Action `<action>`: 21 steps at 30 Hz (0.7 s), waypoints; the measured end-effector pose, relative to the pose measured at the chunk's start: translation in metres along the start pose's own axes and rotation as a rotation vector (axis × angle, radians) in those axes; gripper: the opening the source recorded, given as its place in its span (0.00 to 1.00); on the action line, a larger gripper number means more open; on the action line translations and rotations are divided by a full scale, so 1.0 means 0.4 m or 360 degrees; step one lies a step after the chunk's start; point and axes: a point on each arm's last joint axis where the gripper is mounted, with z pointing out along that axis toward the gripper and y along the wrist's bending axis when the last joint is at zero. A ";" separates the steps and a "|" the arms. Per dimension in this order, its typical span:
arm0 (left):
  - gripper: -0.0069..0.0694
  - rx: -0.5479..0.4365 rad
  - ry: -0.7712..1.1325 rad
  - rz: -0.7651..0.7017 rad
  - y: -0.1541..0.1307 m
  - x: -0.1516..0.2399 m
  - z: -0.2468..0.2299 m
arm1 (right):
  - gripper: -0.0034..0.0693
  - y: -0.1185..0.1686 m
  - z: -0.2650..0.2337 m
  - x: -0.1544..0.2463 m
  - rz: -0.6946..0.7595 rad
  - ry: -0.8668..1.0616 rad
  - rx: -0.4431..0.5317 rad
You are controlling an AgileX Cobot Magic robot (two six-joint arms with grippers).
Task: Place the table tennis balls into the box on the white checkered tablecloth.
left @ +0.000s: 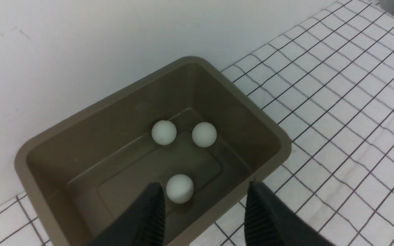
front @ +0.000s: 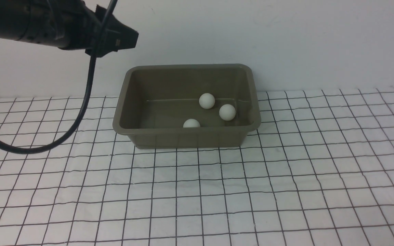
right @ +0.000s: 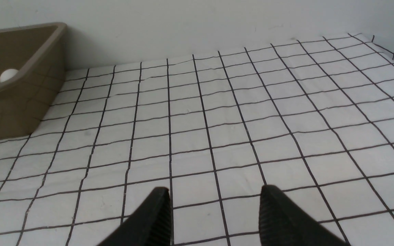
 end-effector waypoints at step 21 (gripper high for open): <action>0.36 0.0270 -0.0745 -0.0106 -0.031 -0.102 -0.023 | 0.50 0.001 0.000 -0.003 0.0004 -0.0045 -0.0012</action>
